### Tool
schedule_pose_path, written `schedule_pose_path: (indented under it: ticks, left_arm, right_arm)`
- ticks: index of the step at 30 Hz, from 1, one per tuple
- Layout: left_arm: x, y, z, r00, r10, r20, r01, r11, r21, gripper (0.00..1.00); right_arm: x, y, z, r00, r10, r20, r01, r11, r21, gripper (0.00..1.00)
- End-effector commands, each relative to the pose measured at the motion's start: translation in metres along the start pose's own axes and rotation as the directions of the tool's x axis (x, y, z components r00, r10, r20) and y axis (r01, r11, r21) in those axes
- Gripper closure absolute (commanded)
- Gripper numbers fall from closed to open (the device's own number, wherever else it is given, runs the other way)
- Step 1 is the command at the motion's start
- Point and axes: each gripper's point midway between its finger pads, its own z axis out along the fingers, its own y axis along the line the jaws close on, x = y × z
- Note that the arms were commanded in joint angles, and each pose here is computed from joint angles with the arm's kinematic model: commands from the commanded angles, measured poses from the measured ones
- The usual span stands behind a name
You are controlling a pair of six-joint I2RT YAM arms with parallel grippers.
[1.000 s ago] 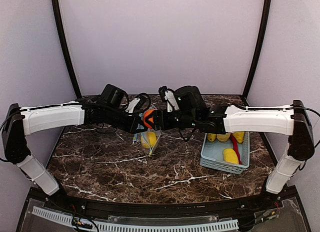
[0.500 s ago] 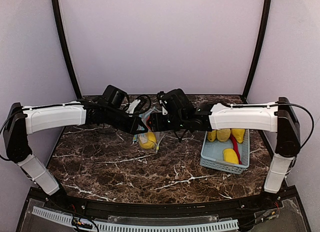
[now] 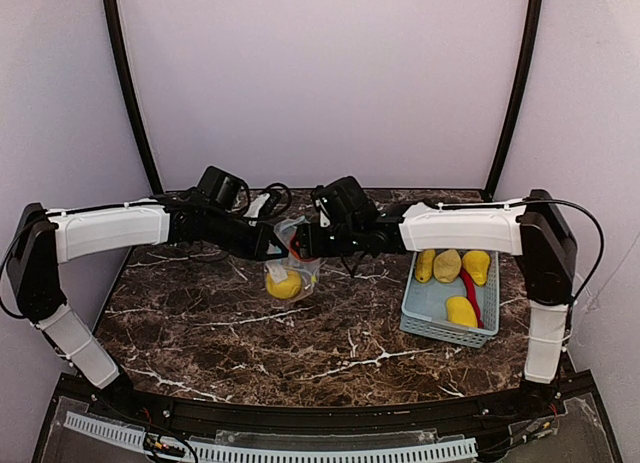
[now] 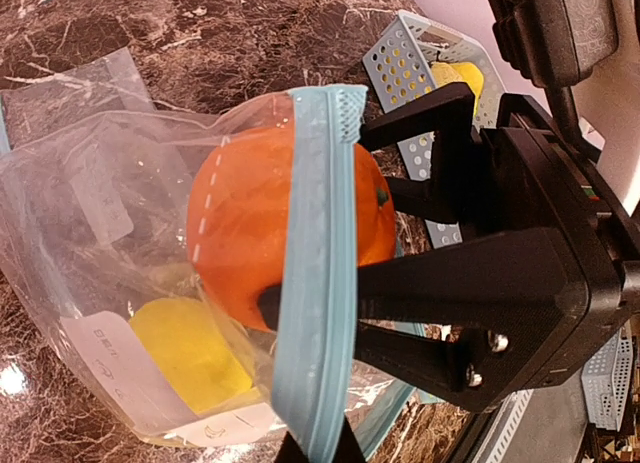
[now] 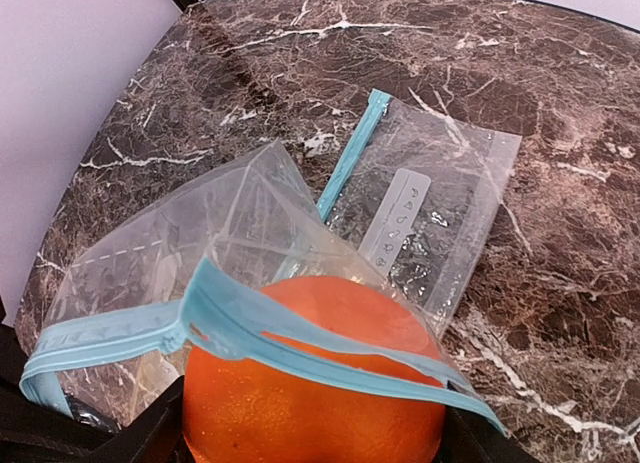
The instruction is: Place the food in the zip-top bag and seal the zipper
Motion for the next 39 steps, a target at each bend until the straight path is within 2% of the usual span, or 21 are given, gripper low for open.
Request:
schedule_pose_path:
  ticks: [1,9,17,22,31,39]
  left_arm:
    - [-0.004,-0.001,0.000,0.999,-0.036,0.002,0.036,0.999,0.035,0.99]
    - [0.000,0.002,0.006,0.997,-0.081,-0.021,0.082,0.994,0.066,0.99]
    - [-0.006,0.010,0.003,0.989,-0.148,-0.001,0.147,0.984,0.096,0.99]
    - [-0.007,0.019,0.002,0.985,-0.174,0.003,0.173,0.981,0.085,0.99]
    - [-0.006,0.028,0.002,0.983,-0.182,0.006,0.182,0.982,0.043,0.99]
    - [-0.005,0.030,0.002,0.983,-0.182,0.005,0.182,0.983,0.031,0.99]
  right_arm:
    - [-0.017,0.006,0.011,0.999,0.031,0.022,-0.030,0.998,-0.051,0.43]
    - [-0.025,0.016,0.030,0.999,0.037,0.009,-0.036,0.994,-0.099,0.39]
    - [-0.031,0.021,0.034,1.000,0.030,0.006,-0.029,0.993,-0.112,0.17]
    - [-0.035,0.022,0.027,1.000,0.023,0.011,-0.022,0.993,-0.114,0.10]
    - [-0.032,0.022,-0.002,1.000,0.020,0.011,-0.018,0.992,-0.126,0.12]
    - [-0.033,-0.002,-0.035,0.999,-0.009,0.037,0.010,1.000,-0.024,0.12]
